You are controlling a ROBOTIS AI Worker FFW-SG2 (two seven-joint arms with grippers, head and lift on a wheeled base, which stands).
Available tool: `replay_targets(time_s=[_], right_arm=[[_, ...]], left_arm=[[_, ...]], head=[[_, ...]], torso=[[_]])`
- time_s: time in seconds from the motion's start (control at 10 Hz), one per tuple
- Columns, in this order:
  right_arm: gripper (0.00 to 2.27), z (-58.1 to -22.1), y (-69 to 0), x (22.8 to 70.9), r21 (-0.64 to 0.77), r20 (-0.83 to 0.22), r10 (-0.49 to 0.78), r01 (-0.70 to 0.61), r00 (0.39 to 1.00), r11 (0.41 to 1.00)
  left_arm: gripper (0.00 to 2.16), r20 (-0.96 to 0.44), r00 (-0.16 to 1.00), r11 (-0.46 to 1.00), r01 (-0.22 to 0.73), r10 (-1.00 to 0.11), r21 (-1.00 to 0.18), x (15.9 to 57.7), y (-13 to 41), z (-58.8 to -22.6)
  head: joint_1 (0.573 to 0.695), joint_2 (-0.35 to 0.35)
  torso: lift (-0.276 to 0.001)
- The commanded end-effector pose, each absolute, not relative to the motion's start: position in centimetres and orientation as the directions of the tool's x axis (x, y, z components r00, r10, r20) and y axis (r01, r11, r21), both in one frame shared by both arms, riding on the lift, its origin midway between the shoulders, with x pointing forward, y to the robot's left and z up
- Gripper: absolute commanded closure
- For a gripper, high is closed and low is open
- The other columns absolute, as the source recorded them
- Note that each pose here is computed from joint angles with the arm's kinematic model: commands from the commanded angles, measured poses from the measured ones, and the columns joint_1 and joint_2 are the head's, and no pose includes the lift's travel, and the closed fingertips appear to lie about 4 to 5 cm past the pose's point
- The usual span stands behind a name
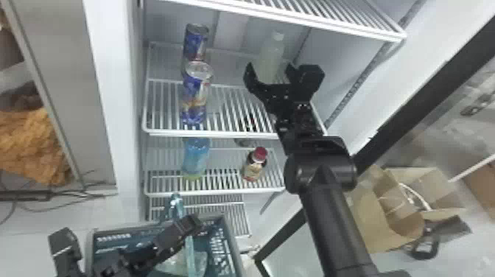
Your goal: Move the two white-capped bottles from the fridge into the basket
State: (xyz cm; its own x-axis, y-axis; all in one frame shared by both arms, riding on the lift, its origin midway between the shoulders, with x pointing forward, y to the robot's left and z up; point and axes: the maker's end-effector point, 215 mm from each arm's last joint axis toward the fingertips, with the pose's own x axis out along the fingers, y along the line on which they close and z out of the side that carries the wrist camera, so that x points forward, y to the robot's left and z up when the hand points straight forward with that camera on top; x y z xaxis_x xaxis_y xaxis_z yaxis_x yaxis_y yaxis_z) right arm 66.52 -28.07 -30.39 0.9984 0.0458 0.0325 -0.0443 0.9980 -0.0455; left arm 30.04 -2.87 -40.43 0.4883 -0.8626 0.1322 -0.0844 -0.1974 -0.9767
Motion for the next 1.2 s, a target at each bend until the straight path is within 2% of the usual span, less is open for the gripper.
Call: replay_targets(time_s=[0.0, 0.4, 0.5, 0.7, 1.1], right_arm=[[0.05, -30.2, -28.0, 67.5, -0.050, 0.035, 0.043, -0.042, 0.998, 0.998], [0.11, -31.8, -28.4, 68.8, -0.039, 0.003, 0.024, -0.024, 1.000, 0.999], [0.25, -31.5, -28.2, 68.9, -0.043, 0.010, 0.025, -0.025, 1.000, 0.999], [0.78, -31.0, -28.0, 69.0, -0.044, 0.024, 0.027, -0.025, 0.999, 0.999], [0.83, -30.5, -27.9, 68.7, -0.042, 0.049, 0.027, -0.025, 0.998, 0.999]], left_arm=[[1.18, 0.134, 0.486, -0.198, -0.083, -0.863, -0.977, 30.1, -3.0, -40.3], [1.18, 0.139, 0.486, -0.199, -0.075, -0.863, -0.977, 30.4, -3.0, -40.1], [1.18, 0.139, 0.486, -0.199, -0.075, -0.863, -0.977, 30.4, -3.0, -40.1], [1.19, 0.140, 0.485, -0.202, -0.077, -0.863, -0.976, 30.3, -3.1, -40.1], [1.18, 0.139, 0.486, -0.200, -0.076, -0.863, -0.977, 30.4, -3.0, -40.1]], head=[[0.695, -0.343], [0.695, -0.337], [0.695, -0.339], [0.695, -0.337], [0.695, -0.334]], torso=[[0.000], [0.000], [0.000], [0.000], [0.000]])
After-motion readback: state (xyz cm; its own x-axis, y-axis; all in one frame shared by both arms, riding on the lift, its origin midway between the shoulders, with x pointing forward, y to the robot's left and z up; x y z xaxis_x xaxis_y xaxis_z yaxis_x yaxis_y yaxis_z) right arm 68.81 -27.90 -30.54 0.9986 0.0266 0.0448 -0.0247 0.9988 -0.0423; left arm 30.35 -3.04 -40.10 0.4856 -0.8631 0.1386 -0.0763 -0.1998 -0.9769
